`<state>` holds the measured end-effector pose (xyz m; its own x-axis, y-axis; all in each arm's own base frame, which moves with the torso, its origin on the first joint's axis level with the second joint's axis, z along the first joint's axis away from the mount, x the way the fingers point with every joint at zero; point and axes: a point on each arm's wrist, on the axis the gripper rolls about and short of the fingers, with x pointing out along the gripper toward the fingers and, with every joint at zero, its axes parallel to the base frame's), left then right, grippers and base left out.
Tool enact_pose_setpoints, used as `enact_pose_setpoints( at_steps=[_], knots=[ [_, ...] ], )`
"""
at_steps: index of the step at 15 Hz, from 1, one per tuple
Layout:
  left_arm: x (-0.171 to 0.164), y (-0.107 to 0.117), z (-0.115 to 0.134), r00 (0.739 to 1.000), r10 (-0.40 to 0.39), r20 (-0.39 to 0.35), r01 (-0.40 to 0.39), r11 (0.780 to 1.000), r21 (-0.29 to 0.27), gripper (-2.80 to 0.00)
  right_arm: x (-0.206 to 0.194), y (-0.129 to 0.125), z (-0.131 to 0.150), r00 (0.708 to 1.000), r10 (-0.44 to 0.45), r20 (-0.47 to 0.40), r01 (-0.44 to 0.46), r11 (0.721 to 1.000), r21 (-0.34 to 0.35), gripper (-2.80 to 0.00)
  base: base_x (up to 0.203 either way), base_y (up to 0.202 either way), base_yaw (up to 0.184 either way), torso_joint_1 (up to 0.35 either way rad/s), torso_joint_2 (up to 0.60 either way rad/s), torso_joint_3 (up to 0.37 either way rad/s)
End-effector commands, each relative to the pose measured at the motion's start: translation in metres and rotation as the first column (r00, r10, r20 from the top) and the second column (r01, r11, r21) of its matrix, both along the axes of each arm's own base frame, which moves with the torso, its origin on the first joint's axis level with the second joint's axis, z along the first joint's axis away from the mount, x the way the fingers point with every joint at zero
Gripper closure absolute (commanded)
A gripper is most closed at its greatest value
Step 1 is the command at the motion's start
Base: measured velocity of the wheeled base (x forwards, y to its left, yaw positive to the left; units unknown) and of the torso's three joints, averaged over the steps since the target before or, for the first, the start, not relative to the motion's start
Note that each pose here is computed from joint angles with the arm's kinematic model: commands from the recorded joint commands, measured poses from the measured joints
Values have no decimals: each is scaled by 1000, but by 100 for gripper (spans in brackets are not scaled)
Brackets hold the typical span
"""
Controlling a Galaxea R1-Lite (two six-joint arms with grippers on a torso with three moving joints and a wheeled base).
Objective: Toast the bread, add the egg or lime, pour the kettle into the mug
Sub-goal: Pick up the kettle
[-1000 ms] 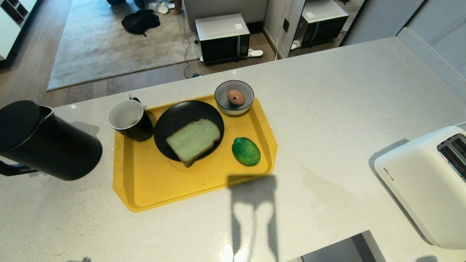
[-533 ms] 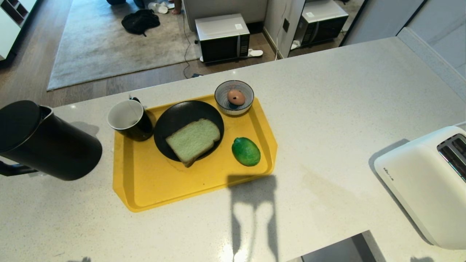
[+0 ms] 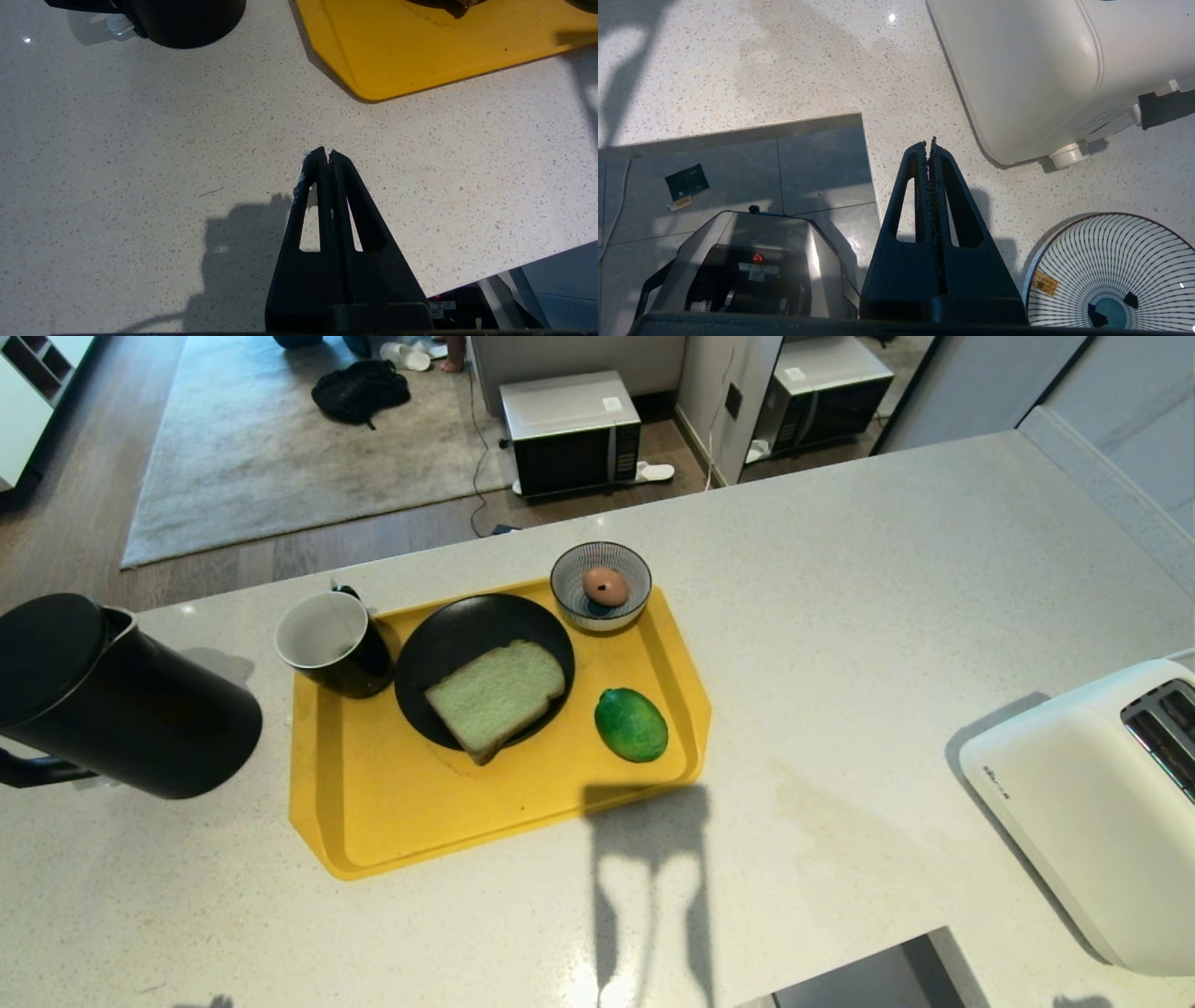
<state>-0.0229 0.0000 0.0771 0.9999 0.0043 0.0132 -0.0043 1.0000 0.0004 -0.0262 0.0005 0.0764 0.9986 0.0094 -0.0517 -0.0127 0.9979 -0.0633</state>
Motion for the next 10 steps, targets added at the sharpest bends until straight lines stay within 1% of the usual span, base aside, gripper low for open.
enact_pose_setpoints(
  at_steps=[1,10],
  knots=[
    [0,0,0,1000,0,1,0,1000,1,0,0,0,0,1000,0,-4,0,1000,-2,0,0,0,0,0,0,0],
    [0,0,0,1000,1,1,-1,1000,0,0,0,0,0,1000,6,-4,-6,1000,-1,0,0,0,0,0,0,0]
  ],
)
